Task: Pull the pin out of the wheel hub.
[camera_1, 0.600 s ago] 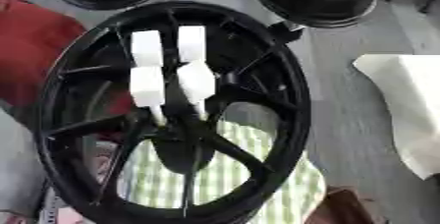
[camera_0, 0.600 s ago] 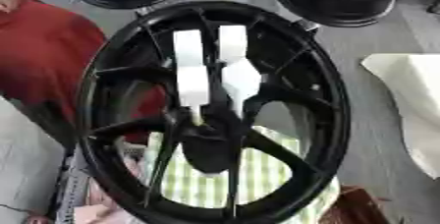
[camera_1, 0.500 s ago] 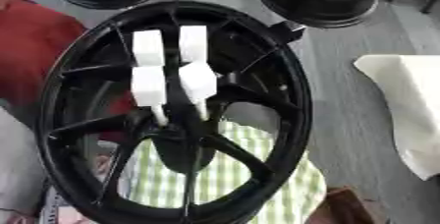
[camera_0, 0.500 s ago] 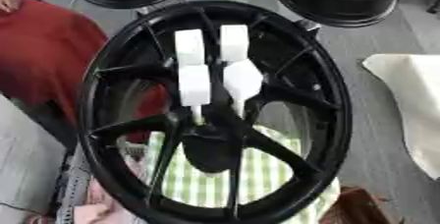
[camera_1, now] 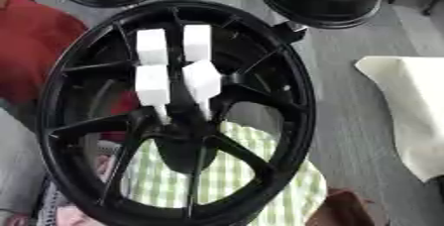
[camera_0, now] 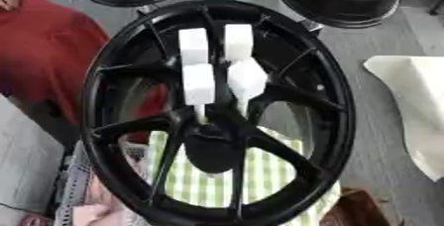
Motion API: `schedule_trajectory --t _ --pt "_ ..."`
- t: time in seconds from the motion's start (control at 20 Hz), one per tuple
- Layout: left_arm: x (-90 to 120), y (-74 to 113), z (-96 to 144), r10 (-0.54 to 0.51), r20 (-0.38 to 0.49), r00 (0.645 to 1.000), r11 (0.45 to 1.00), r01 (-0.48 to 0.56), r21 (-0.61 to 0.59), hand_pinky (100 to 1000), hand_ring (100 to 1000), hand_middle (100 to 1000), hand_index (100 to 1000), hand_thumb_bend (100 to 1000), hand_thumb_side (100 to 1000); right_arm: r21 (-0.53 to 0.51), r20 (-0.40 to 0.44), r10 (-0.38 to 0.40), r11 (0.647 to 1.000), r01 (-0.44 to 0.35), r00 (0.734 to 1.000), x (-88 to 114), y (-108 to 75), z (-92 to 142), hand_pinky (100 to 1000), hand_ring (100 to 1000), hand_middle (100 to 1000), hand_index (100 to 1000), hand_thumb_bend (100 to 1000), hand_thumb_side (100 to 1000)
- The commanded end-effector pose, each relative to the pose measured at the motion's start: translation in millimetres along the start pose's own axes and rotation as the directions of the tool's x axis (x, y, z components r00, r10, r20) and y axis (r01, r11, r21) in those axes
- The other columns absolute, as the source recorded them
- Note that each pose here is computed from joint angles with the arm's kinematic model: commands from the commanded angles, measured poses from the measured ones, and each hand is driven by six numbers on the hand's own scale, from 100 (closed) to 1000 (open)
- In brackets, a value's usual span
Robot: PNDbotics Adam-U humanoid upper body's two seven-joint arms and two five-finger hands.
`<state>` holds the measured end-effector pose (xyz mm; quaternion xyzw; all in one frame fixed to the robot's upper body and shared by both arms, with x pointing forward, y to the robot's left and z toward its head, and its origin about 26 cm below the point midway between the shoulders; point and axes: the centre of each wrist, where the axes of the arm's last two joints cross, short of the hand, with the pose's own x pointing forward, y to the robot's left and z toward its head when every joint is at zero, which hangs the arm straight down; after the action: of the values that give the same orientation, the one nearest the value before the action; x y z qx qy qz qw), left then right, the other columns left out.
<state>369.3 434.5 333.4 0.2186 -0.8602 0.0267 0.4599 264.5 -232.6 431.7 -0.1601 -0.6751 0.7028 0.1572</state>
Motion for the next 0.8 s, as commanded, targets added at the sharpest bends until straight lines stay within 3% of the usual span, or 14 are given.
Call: schedule_trajectory --t 0.05,0.2,0.35,0.8 --pt "20.1 15.2 -5.6 -0.044 0.041 0.998 0.999 0.044 0.016 858 750 691 874 464 661 0.110 0.030 0.040 0.993 -0.043 0.999 7.6 -1.7 -5.2 871 821 828 859 100 416" --pt "20.0 15.1 -5.6 -0.048 0.036 0.998 0.999 0.047 0.009 854 750 690 869 463 663 0.161 0.055 0.033 0.986 -0.041 0.998 8.9 5.9 -16.3 874 826 830 861 100 504" --pt "19.9 15.1 -5.7 -0.049 0.034 0.998 0.999 0.048 0.007 853 751 689 868 462 664 0.182 0.084 0.025 0.982 -0.041 0.996 11.3 9.0 -24.1 868 816 822 853 100 414" --pt "17.2 13.8 -5.3 -0.044 0.020 0.999 0.999 0.044 0.003 854 750 690 866 460 665 0.232 0.189 -0.047 0.973 0.002 0.981 20.5 14.4 -44.3 838 789 825 863 116 347"
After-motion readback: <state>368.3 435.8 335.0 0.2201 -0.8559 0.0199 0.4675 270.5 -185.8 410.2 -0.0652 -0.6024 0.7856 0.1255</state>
